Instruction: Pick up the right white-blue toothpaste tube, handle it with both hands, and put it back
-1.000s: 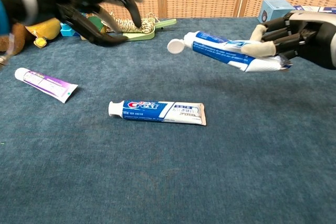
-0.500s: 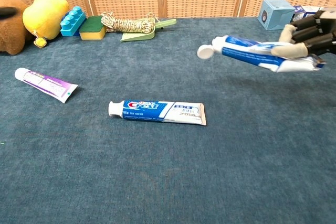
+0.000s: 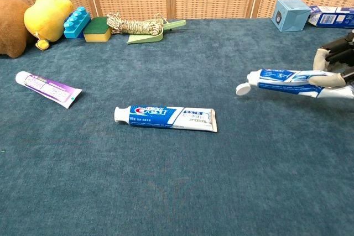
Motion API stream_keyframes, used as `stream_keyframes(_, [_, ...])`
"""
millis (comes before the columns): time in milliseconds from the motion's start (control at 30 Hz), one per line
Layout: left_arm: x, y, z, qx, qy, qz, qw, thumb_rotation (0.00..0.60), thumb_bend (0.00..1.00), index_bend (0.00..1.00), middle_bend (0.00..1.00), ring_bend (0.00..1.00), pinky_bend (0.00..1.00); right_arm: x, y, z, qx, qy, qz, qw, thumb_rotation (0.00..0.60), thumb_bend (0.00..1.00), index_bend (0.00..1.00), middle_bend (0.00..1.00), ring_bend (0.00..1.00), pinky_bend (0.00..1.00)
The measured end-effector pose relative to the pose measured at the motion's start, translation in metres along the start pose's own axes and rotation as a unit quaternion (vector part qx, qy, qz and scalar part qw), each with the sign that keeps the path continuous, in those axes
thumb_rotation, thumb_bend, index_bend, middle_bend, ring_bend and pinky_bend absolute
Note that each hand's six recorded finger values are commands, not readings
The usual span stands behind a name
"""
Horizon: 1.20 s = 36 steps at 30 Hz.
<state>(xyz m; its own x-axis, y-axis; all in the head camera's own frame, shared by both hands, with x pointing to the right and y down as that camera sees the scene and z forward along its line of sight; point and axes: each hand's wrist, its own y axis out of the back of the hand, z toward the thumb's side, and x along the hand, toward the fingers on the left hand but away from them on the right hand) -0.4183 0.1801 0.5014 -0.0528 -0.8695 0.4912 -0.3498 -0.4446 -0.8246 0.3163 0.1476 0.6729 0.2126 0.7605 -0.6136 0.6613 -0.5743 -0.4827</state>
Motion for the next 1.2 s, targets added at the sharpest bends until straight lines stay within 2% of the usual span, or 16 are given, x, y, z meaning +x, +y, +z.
stream_keyframes(133, [-0.004, 0.001, -0.011, 0.005, 0.013, 0.008, 0.9999, 0.6, 0.33, 0.28, 0.06, 0.0, 0.17, 0.005, 0.003, -0.008, 0.028, 0.004, -0.007, 0.9996, 0.444, 0.43, 0.3, 0.3, 0.22, 0.21])
stream_keyframes(300, [-0.005, -0.001, -0.017, 0.005, 0.017, 0.013, 0.9998, 0.6, 0.33, 0.28, 0.06, 0.0, 0.16, 0.012, 0.014, -0.012, 0.046, 0.005, -0.021, 0.9987, 0.37, 0.44, 0.29, 0.28, 0.21, 0.21])
stream_keyframes(400, [-0.005, 0.0, -0.019, 0.011, 0.017, 0.02, 0.9996, 0.6, 0.33, 0.28, 0.06, 0.0, 0.15, 0.018, 0.023, -0.012, 0.054, 0.007, -0.032, 0.998, 0.354, 0.44, 0.28, 0.27, 0.18, 0.21])
stream_keyframes(500, [-0.006, 0.0, -0.021, 0.022, 0.016, 0.024, 0.9993, 0.6, 0.34, 0.28, 0.06, 0.0, 0.13, 0.023, 0.031, -0.01, 0.06, 0.013, -0.047, 0.997, 0.373, 0.44, 0.29, 0.27, 0.17, 0.21])
stream_keyframes(567, [-0.007, -0.001, -0.023, 0.033, 0.013, 0.025, 0.9991, 0.6, 0.34, 0.27, 0.06, 0.0, 0.13, 0.028, 0.037, -0.008, 0.068, 0.019, -0.062, 0.9956, 0.416, 0.44, 0.3, 0.27, 0.17, 0.21])
stream_keyframes(633, [-0.007, -0.003, -0.025, 0.042, 0.01, 0.024, 0.9988, 0.6, 0.33, 0.27, 0.07, 0.0, 0.13, 0.033, 0.044, -0.006, 0.082, 0.026, -0.081, 0.993, 0.506, 0.44, 0.31, 0.27, 0.17, 0.21])
stream_keyframes(733, [-0.009, -0.007, -0.031, 0.063, 0.01, 0.016, 0.9978, 0.6, 0.34, 0.26, 0.1, 0.01, 0.12, 0.041, 0.053, -0.003, 0.114, 0.034, -0.11, 0.9868, 0.597, 0.45, 0.34, 0.28, 0.17, 0.21])
stream_keyframes(800, [-0.011, -0.009, -0.035, 0.082, 0.01, 0.012, 0.9965, 0.6, 0.33, 0.26, 0.1, 0.01, 0.12, 0.046, 0.059, -0.001, 0.143, 0.036, -0.128, 0.9808, 0.6, 0.45, 0.36, 0.29, 0.17, 0.21])
stream_keyframes(933, [-0.015, -0.014, -0.044, 0.123, 0.008, 0.018, 0.9923, 0.6, 0.33, 0.26, 0.11, 0.03, 0.12, 0.059, 0.066, 0.0, 0.225, 0.029, -0.16, 0.9607, 0.6, 0.45, 0.38, 0.3, 0.17, 0.21])
stream_keyframes(1067, [-0.023, -0.026, -0.051, 0.119, 0.013, 0.016, 0.9927, 0.6, 0.34, 0.26, 0.11, 0.03, 0.12, 0.073, 0.068, 0.001, 0.289, 0.014, -0.18, 0.94, 0.6, 0.45, 0.38, 0.3, 0.17, 0.21])
stream_keyframes(1133, [-0.024, -0.027, -0.052, 0.122, 0.013, 0.015, 0.9923, 0.6, 0.34, 0.26, 0.11, 0.03, 0.12, 0.081, 0.068, 0.003, 0.311, 0.007, -0.187, 0.9317, 0.6, 0.45, 0.39, 0.3, 0.17, 0.21])
stream_keyframes(1200, [-0.026, -0.028, -0.053, 0.128, 0.01, 0.017, 0.9915, 0.6, 0.33, 0.26, 0.11, 0.03, 0.12, 0.087, 0.067, 0.004, 0.322, 0.002, -0.191, 0.9274, 0.6, 0.45, 0.39, 0.3, 0.17, 0.21])
